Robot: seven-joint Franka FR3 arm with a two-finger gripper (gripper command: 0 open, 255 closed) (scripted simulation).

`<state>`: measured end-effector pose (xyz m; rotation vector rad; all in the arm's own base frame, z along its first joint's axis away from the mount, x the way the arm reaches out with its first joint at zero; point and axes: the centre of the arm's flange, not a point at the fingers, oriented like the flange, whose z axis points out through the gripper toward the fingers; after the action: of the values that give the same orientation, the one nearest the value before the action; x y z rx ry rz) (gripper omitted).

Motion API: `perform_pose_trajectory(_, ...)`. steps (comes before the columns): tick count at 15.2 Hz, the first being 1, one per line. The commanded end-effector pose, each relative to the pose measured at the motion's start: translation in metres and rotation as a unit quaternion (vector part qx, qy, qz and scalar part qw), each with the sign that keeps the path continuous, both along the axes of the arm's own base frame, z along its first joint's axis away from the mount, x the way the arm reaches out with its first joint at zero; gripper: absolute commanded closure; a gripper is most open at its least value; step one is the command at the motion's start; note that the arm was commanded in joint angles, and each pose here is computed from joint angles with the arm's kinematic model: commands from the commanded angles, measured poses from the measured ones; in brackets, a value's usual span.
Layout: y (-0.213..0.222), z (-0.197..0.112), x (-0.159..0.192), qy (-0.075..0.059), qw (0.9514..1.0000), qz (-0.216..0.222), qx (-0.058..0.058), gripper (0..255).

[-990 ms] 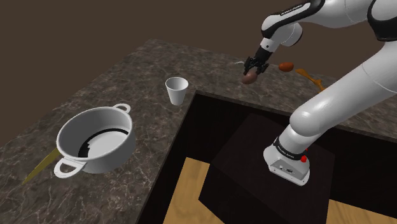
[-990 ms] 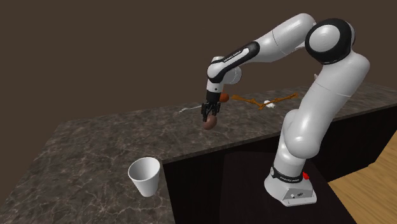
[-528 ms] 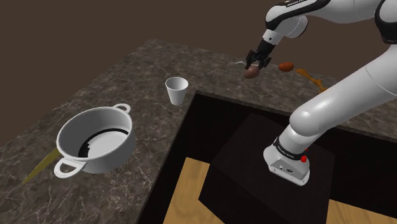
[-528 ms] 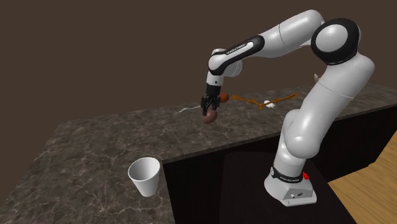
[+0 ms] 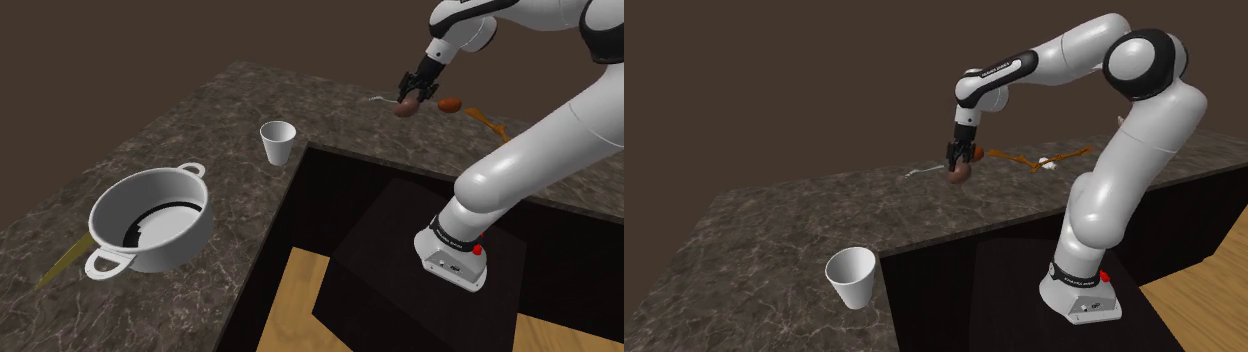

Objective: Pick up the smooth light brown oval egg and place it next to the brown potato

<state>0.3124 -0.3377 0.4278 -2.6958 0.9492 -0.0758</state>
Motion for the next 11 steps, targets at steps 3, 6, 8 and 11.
perform_pose_trajectory(3, -0.048, 0.002, -0.026, 0.000, 1.0000, 0.000, 0.000, 255)
perform_pose_trajectory(6, -0.083, 0.002, -0.044, 0.000, 1.0000, 0.000, 0.000, 255)
perform_pose_trajectory(8, -0.107, 0.002, -0.055, 0.000, 1.0000, 0.000, 0.000, 255)
perform_pose_trajectory(11, -0.143, 0.002, -0.073, 0.000, 1.0000, 0.000, 0.000, 255)
